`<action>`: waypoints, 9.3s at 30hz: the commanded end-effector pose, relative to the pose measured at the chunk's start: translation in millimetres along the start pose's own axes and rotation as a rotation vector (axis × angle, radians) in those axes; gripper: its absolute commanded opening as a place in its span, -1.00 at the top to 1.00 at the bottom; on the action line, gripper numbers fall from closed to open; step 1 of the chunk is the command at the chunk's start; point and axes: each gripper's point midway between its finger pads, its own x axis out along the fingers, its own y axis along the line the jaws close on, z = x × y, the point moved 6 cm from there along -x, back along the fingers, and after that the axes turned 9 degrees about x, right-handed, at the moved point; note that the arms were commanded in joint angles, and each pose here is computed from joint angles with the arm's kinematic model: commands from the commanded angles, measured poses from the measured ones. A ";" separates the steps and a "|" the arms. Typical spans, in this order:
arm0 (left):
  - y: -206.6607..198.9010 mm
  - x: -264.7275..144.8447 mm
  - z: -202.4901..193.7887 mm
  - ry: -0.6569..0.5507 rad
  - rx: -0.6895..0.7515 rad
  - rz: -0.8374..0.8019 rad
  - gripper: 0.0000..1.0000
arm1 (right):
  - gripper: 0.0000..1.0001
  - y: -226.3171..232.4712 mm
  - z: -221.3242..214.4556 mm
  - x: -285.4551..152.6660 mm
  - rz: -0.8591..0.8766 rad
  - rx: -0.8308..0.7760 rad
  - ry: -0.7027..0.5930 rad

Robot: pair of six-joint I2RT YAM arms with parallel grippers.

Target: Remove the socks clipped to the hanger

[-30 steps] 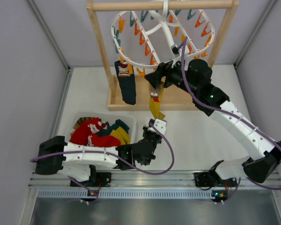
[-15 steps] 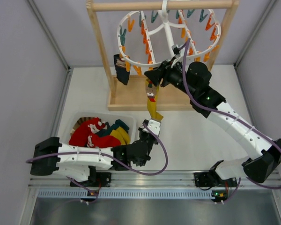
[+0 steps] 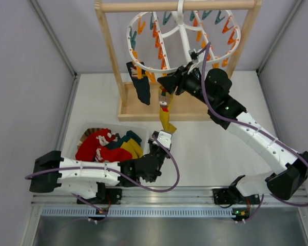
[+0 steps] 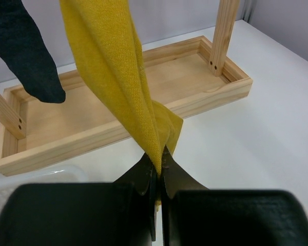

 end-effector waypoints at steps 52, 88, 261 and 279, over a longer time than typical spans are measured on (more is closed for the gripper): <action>177.2 -39.5 -95.6 0.430 -0.364 0.472 0.91 | -0.43 -23.6 4.4 -75.2 -0.172 -0.057 -0.170; 165.0 -59.9 64.3 0.142 -0.458 -0.104 -0.98 | -0.89 -26.9 4.7 -111.1 -0.244 -0.073 -0.167; -91.4 65.4 30.5 -0.025 -0.064 -0.566 1.00 | -0.39 -13.1 12.3 -57.8 -1.081 -0.642 0.071; -91.6 56.0 5.6 0.038 -0.080 -0.568 1.00 | 0.72 -15.8 12.1 -49.1 -1.100 -0.650 0.012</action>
